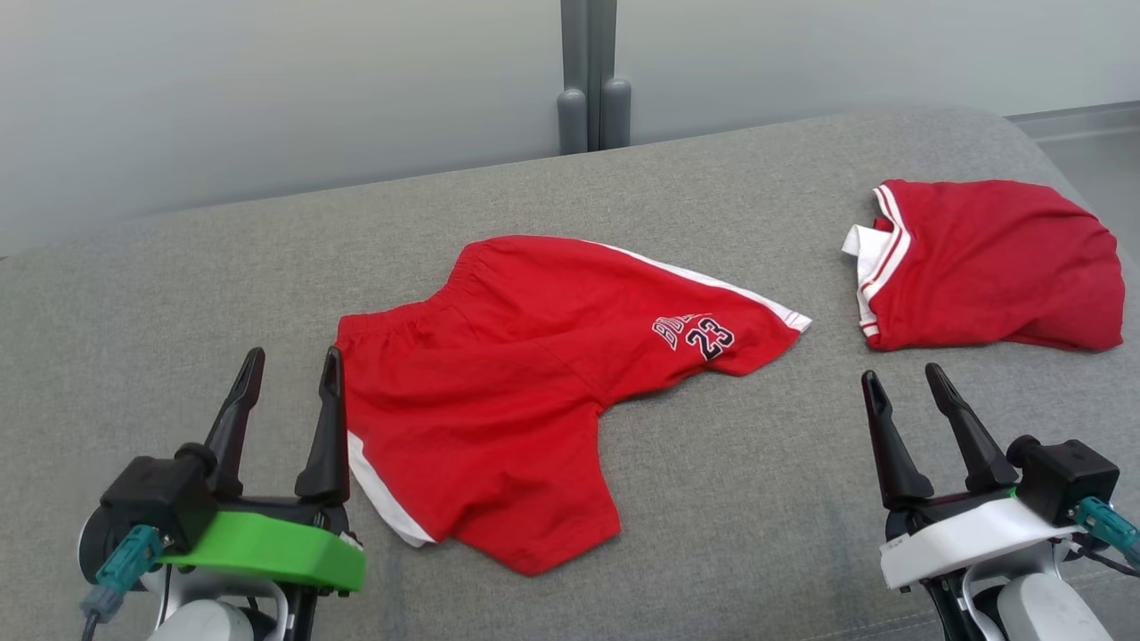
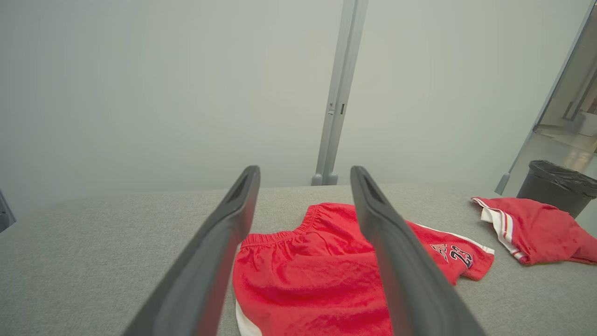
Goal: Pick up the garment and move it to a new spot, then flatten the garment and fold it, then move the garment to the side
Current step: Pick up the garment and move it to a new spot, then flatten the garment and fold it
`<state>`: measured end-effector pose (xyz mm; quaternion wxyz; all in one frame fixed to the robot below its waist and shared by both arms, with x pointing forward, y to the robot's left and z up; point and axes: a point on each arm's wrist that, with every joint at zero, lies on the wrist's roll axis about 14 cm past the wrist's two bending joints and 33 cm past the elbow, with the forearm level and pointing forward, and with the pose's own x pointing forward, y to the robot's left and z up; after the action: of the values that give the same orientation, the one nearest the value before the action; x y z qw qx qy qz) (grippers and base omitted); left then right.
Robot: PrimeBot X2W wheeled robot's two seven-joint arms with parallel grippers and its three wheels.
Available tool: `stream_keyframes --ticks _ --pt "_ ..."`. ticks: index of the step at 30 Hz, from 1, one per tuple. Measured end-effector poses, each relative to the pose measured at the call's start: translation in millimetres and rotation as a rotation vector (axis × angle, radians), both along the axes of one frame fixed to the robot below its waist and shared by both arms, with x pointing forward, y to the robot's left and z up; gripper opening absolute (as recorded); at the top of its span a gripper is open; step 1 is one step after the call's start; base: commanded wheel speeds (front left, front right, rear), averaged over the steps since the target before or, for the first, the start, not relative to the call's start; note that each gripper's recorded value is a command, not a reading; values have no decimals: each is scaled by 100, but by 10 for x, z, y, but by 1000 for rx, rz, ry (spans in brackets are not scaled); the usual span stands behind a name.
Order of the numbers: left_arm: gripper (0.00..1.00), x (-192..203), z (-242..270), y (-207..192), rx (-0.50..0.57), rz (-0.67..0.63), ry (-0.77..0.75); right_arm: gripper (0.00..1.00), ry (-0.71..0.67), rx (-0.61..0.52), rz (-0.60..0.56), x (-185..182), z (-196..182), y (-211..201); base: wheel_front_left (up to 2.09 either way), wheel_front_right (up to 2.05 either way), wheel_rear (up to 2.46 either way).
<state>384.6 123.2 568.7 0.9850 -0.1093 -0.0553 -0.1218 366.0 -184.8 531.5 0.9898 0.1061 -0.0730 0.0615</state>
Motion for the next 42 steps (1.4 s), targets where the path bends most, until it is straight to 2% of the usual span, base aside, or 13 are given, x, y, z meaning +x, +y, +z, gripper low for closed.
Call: stream_keyframes --ticks 31,39,42 --pt "100 -85 -113 43 -12 17 3 100 14 -13 33 50 -24 78 0 0 0" --pt "100 -99 -136 117 -12 40 10 100 64 10 133 109 -90 425 0 0 0" --pt "100 -119 -134 166 -12 55 10 100 131 36 216 89 -204 693 0 0 0"
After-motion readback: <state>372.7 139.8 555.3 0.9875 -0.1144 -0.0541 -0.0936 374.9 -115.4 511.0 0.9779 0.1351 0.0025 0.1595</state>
